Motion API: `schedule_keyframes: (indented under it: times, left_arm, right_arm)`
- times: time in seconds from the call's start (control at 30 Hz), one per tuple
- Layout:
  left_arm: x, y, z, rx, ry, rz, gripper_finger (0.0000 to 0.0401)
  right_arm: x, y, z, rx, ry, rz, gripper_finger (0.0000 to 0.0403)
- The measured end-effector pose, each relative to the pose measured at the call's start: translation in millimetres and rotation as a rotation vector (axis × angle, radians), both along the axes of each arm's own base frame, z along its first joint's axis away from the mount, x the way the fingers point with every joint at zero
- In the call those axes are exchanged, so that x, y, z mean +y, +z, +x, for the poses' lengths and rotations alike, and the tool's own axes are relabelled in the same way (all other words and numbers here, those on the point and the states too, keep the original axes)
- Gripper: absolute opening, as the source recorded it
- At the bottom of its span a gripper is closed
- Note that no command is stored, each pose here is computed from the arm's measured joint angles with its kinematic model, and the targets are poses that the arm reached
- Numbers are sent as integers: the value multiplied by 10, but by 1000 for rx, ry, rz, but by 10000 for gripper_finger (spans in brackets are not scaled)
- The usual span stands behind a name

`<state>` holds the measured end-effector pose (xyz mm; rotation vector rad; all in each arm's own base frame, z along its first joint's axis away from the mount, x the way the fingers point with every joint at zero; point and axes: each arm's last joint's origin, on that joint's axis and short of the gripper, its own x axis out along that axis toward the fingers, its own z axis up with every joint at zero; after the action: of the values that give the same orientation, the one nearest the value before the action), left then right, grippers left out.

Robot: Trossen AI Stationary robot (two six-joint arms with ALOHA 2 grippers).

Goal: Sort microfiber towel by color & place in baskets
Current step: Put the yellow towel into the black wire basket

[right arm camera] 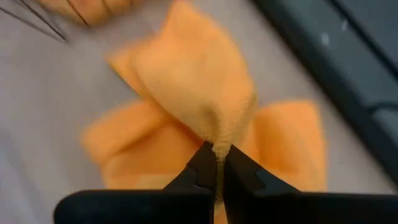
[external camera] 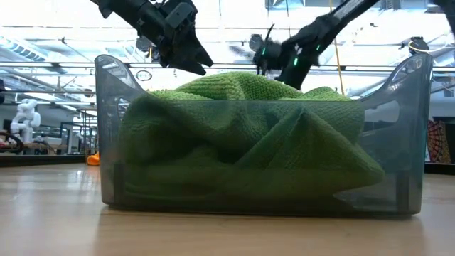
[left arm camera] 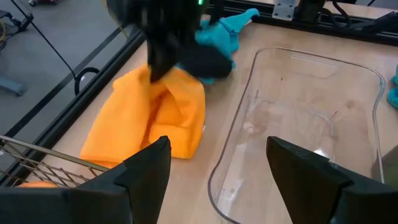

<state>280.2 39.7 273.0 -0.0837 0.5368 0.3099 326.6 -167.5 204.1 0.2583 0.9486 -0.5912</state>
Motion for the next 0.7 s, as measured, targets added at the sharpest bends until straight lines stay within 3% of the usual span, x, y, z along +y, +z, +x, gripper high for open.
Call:
schedule_keyframes:
  times: [0.17, 0.33, 0.5, 0.63, 0.7]
  left_arm:
    - [4, 14, 9, -8, -7, 34, 269]
    - [16, 139, 69, -118, -42, 155, 269]
    - [23, 342, 127, -292, -75, 310, 269]
    - [21, 429, 138, -380, -77, 328, 269]
    - [-2, 428, 144, -394, -136, 303, 269]
  right_arm:
    - [259, 643, -161, -165, 61, -91, 2]
    - [605, 1159, -331, -329, 153, -180, 1]
    - [912, 1431, -389, -436, 291, -272, 1]
    - [1050, 1514, -374, -480, 363, -325, 0]
    - [1080, 1560, -352, -520, 377, -356, 0]
